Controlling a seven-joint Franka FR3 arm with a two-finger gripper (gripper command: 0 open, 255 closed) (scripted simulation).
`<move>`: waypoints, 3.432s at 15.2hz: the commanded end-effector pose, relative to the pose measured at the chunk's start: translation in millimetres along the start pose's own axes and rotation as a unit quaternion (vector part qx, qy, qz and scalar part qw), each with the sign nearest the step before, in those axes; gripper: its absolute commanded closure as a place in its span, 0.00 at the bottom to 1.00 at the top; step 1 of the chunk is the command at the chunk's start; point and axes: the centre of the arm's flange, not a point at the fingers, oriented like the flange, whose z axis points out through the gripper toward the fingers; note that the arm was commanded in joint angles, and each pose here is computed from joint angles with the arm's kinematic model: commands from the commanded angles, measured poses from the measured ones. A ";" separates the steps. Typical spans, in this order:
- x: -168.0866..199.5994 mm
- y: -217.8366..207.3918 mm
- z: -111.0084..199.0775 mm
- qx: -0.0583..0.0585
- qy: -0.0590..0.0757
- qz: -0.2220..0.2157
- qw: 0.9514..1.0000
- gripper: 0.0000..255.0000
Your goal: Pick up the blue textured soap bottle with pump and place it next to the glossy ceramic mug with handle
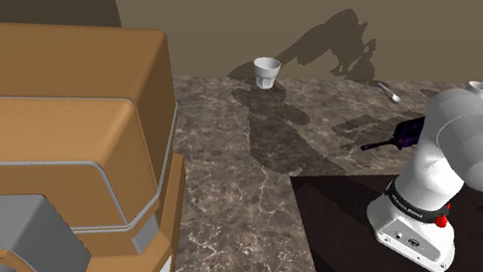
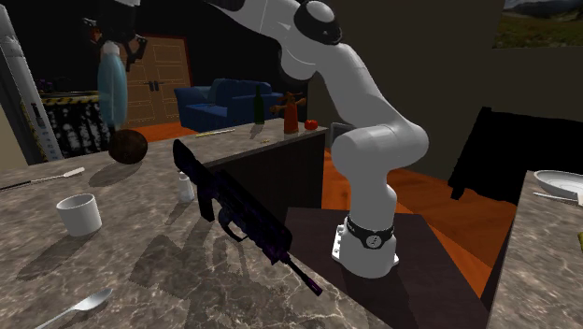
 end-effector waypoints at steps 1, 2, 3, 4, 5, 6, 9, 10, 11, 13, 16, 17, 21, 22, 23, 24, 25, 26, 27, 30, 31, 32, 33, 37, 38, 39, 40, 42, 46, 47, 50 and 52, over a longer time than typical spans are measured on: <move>3.0 -2.7 9.0 0.000 0.000 0.000 1.000 1.00; 4.4 -4.2 13.9 0.000 0.000 0.000 1.000 1.00; 5.9 -5.7 18.7 0.000 0.000 0.000 1.000 1.00; 7.3 -7.2 23.6 0.000 0.000 0.000 1.000 1.00; 8.8 -8.7 28.4 0.000 0.000 0.000 1.000 1.00; 10.2 -10.2 33.3 0.000 0.000 0.000 1.000 1.00; 14.6 -14.6 47.8 0.000 0.000 0.000 1.000 1.00; 16.0 -16.1 52.7 0.000 0.000 0.000 1.000 1.00; 17.5 -17.6 57.5 0.000 0.000 0.000 1.000 1.00; 20.4 -20.6 67.2 0.000 0.000 0.000 1.000 1.00; 24.7 -25.1 81.8 0.000 0.000 0.000 1.000 1.00; 26.2 -26.5 86.6 0.000 0.000 0.000 1.000 1.00; 32.0 -32.5 106.0 0.000 0.000 0.000 1.000 1.00; 33.5 -34.0 110.9 0.000 0.000 0.000 1.000 1.00; 34.9 -35.5 115.8 0.000 0.000 0.000 1.000 1.00; 36.4 -37.0 120.6 0.000 0.000 0.000 1.000 1.00; 37.8 -38.5 125.5 0.000 0.000 0.000 1.000 1.00; 39.3 -39.9 130.3 0.000 0.000 0.000 1.000 1.00; 40.7 -41.4 135.2 0.000 0.000 0.000 1.000 1.00; 45.1 -45.9 149.7 0.000 0.000 0.000 1.000 1.00; 46.5 -47.4 154.6 0.000 0.000 0.000 1.000 1.00; 48.0 -48.9 159.4 0.000 0.000 0.000 1.000 1.00; 49.4 -50.4 164.3 0.000 0.000 0.000 1.000 1.00; 55.2 -56.3 183.7 0.000 0.000 0.000 1.000 1.00; 56.7 -57.8 188.5 0.000 0.000 0.000 1.000 1.00; 58.1 -59.3 193.4 0.000 0.000 0.000 1.000 1.00; 59.6 -60.8 198.2 0.000 0.000 0.000 1.000 1.00; 62.5 -63.8 207.9 0.000 0.000 0.000 1.000 1.00; 68.3 -69.7 227.4 0.000 0.000 0.000 1.000 1.00; 69.8 -71.2 232.2 0.000 0.000 0.000 1.000 1.00; 74.1 -75.7 246.8 0.000 0.000 0.000 1.000 1.00; 77.0 -78.7 256.5 0.000 0.000 0.000 1.000 1.00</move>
